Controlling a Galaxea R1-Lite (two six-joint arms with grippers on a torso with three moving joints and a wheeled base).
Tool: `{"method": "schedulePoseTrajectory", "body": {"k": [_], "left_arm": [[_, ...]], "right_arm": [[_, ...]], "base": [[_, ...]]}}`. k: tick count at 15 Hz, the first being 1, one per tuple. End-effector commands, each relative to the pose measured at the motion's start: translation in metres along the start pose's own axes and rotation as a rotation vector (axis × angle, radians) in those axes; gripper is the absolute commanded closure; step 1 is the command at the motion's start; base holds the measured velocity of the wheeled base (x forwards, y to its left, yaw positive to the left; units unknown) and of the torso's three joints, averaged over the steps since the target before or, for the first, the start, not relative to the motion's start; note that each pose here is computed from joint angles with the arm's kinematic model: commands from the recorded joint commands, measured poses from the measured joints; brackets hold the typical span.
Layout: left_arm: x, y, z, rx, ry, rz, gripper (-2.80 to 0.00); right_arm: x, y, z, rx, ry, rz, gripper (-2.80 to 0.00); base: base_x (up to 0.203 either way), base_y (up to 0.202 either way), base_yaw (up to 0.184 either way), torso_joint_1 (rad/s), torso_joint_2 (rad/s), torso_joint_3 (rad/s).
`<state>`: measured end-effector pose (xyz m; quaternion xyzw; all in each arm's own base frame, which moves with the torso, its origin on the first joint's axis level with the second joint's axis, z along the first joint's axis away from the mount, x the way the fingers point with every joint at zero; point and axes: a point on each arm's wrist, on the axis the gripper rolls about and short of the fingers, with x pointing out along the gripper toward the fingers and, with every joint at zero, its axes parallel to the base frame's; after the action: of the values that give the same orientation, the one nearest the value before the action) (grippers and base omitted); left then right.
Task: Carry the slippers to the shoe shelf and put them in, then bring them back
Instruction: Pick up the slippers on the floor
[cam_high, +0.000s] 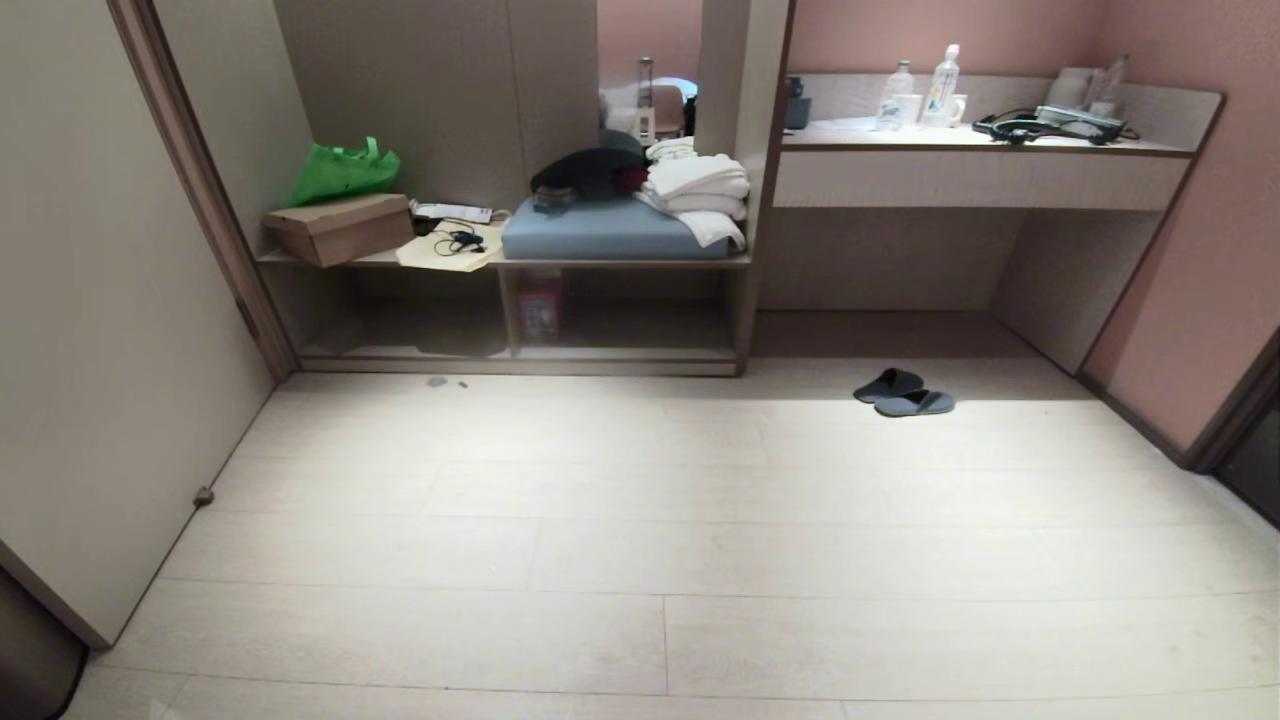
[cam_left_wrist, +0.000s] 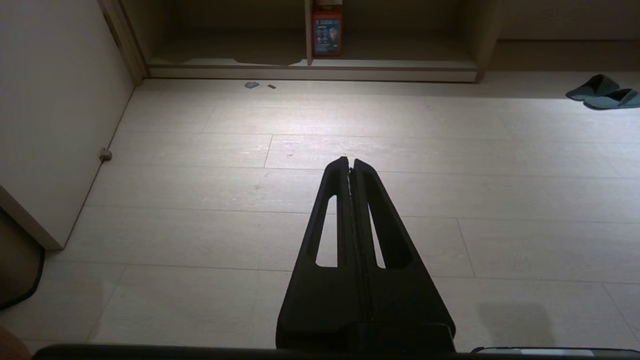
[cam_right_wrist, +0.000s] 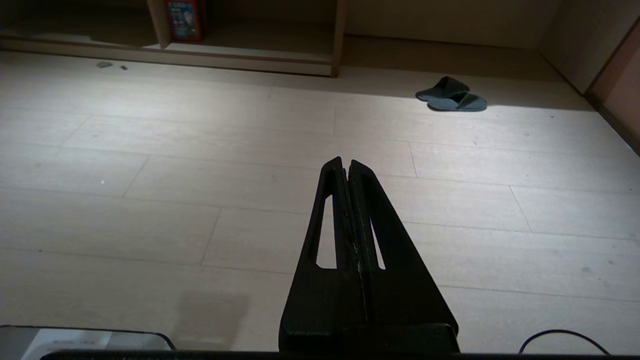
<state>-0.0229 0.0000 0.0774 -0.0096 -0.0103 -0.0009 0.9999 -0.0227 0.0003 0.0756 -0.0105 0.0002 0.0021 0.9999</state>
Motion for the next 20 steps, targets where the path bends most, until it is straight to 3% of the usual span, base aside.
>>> {"method": "schedulePoseTrajectory", "body": {"k": [1, 7, 20], "left_arm": [[0.0006, 0.0, -0.0021, -0.001, 0.008, 0.0, 0.0], [0.0006, 0.0, -0.0021, -0.001, 0.008, 0.0, 0.0], [0.0006, 0.0, -0.0021, -0.001, 0.008, 0.0, 0.0]], "right_arm": [[0.0001, 0.0, 0.0001, 0.0, 0.001, 0.0, 0.0], [0.0, 0.0, 0.0, 0.0, 0.0, 0.0, 0.0], [0.0001, 0.0, -0.0001, 0.0, 0.002, 0.0, 0.0]], "base": [[0.0, 0.0, 0.0, 0.0, 0.0, 0.0], [0.017, 0.0, 0.0, -0.001, 0.0, 0.001], [0.195, 0.0, 0.0, 0.003, 0.0, 0.003]]}}
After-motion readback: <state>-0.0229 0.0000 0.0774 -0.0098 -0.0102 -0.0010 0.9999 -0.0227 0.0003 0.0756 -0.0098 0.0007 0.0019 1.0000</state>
